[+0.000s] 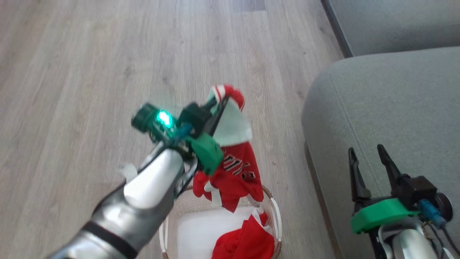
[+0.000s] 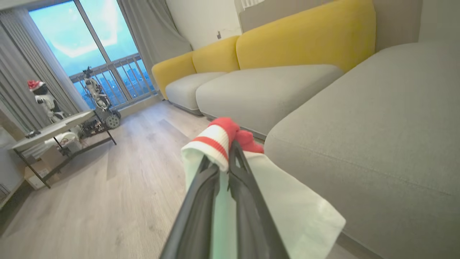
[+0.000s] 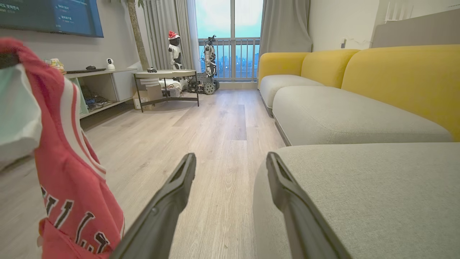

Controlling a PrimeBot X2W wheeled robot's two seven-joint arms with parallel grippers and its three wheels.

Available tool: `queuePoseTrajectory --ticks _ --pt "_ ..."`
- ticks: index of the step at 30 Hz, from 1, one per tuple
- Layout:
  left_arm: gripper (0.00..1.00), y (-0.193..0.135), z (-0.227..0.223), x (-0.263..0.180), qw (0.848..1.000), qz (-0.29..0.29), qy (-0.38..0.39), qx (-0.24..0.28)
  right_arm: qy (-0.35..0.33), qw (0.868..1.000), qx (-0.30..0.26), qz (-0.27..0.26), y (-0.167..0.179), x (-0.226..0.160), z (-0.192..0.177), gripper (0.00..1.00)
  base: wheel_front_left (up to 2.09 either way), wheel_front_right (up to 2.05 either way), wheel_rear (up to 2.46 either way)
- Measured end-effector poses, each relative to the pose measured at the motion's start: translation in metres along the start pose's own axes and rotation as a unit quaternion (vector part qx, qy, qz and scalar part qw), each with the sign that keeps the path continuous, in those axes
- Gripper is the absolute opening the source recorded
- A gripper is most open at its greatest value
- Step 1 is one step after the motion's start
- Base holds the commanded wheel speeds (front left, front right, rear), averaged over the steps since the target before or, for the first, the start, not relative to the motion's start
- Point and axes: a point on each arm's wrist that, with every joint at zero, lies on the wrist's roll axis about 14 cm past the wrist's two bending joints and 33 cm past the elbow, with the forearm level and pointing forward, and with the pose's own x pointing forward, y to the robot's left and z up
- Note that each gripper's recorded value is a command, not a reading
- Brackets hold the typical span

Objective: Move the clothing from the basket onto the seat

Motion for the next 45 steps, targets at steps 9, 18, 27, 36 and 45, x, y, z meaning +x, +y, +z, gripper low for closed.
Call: queuePoseTrajectory --ticks 9,18,27,36,45 --pt "0.00 0.008 0.062 0.013 0.998 -0.005 -0.062 0.030 0.001 0.999 0.003 0.048 0.032 0.001 0.000 1.00 0.00 0.00 0.00" --pt "0.00 0.008 0.098 0.015 0.994 -0.011 -0.098 0.045 -0.005 0.990 -0.013 0.142 0.093 0.024 0.007 1.00 0.00 0.00 0.00" --pt "0.00 0.000 0.107 0.008 0.993 -0.021 -0.109 0.043 0.025 0.974 -0.046 0.221 0.140 0.043 -0.006 1.00 0.00 0.00 0.00" --pt "0.00 -0.005 0.112 0.000 0.992 -0.024 -0.119 0.027 0.063 0.954 -0.031 0.292 0.186 0.045 -0.021 0.90 0.00 0.00 0.00" --pt "0.00 0.006 0.099 -0.001 0.994 0.003 -0.104 0.012 0.062 0.953 -0.023 0.295 0.190 0.052 -0.017 0.00 0.00 0.00 0.00"
